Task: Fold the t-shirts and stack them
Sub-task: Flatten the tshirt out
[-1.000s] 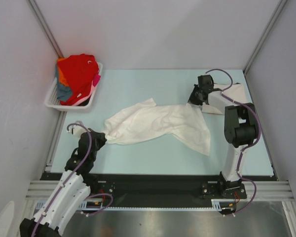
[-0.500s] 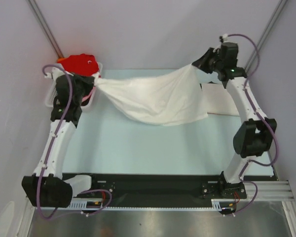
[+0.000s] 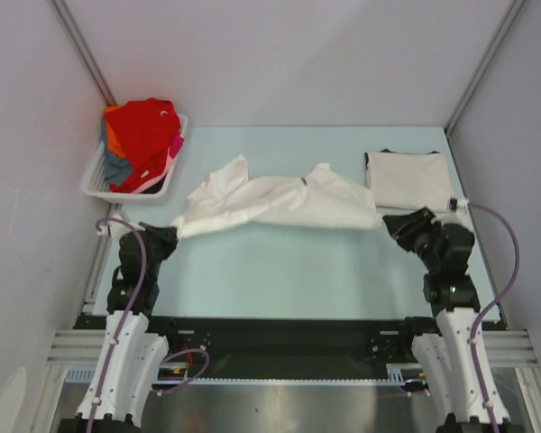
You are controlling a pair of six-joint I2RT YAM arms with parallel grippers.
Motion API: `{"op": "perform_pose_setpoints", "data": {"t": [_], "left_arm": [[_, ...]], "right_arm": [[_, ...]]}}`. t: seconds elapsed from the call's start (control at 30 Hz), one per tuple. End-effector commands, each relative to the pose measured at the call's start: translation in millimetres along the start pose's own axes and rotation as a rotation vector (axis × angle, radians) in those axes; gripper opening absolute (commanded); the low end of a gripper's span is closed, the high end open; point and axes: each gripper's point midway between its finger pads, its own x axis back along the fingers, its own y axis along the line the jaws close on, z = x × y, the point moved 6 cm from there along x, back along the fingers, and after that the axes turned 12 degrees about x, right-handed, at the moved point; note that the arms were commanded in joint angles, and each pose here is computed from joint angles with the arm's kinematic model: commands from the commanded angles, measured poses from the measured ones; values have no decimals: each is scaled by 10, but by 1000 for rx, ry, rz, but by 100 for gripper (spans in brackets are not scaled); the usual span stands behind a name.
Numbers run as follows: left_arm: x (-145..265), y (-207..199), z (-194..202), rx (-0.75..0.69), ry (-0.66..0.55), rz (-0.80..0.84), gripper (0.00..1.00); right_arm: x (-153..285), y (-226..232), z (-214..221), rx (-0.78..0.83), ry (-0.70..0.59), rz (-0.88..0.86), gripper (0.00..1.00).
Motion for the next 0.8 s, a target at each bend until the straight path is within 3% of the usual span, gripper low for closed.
{"op": "perform_pose_setpoints", "data": {"t": [0.0,0.03,0.07,0.1,0.13,0.17,0.27,0.5,0.63,0.77], "left_arm": [[91,562,172,27,-42,-143,12],[110,655,225,37,-37,-159,20],[126,747,276,50,-44,-153,34],[137,769,295,75,-47,-150,62],[147,783,307,81,-48,-142,72],[160,781,321,86,-46,-120,75],[162,714,311,57,-33,-83,80],[-1,499,334,-40,88,-57,87],[-146,470,353,-80,154,-117,89],[-195,469,333,-87,148,-143,89]], "right_arm": [[241,-423,552,-85,2,168,56],[314,-468,604,-103,-27,189,77],[356,-526,649,-97,-52,209,82],[427,-531,684,-86,-84,192,84],[445,-533,687,-79,-93,189,83],[452,-530,689,-66,-90,185,82],[308,-487,648,-10,-27,151,78],[-362,-275,683,198,295,123,65],[-715,-93,658,319,321,201,64],[-1077,-89,642,333,336,258,59]]}}
